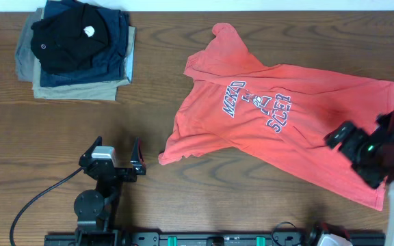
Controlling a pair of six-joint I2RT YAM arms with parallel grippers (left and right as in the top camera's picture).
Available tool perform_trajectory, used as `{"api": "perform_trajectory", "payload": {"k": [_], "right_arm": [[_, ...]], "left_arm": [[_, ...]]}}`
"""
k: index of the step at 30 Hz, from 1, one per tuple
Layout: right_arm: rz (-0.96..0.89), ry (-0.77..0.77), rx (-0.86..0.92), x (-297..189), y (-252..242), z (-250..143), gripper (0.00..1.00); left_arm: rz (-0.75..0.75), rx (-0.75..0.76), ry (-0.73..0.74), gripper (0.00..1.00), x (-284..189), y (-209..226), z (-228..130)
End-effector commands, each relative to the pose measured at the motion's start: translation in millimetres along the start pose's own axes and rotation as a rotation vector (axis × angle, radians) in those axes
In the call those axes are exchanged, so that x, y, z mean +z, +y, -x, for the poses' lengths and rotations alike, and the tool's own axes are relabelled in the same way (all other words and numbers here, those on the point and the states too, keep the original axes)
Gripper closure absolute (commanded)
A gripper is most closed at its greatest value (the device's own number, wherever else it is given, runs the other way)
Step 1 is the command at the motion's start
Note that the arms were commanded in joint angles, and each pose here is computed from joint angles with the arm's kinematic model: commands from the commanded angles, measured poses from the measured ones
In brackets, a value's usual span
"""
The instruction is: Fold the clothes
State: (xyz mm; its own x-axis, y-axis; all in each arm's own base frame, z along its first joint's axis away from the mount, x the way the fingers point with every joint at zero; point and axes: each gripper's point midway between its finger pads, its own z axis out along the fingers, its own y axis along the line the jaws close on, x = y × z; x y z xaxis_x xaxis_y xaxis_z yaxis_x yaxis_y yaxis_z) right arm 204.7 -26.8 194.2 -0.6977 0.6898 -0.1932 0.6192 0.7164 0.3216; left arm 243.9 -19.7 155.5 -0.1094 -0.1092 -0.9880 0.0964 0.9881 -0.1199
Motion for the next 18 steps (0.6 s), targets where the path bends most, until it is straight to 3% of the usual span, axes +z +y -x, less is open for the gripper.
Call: {"api": "perform_trajectory", "payload": {"k": [1,10,18], "right_arm": [[0.07,0.049,-0.037,18,3,-27,0.01],[0.228,0.178,-0.024,78,1,-72,0.01],[0.198,0.182,-0.019,96,-10,-78,0.01]], "left_arm": [[-0.001,0.009,0.045,0.02,1,1,-16],[-0.001,0.009,0.045,0.02,1,1,-16],[-0.101,-0.053,0.05,0.02,0,-16,-16]]}}
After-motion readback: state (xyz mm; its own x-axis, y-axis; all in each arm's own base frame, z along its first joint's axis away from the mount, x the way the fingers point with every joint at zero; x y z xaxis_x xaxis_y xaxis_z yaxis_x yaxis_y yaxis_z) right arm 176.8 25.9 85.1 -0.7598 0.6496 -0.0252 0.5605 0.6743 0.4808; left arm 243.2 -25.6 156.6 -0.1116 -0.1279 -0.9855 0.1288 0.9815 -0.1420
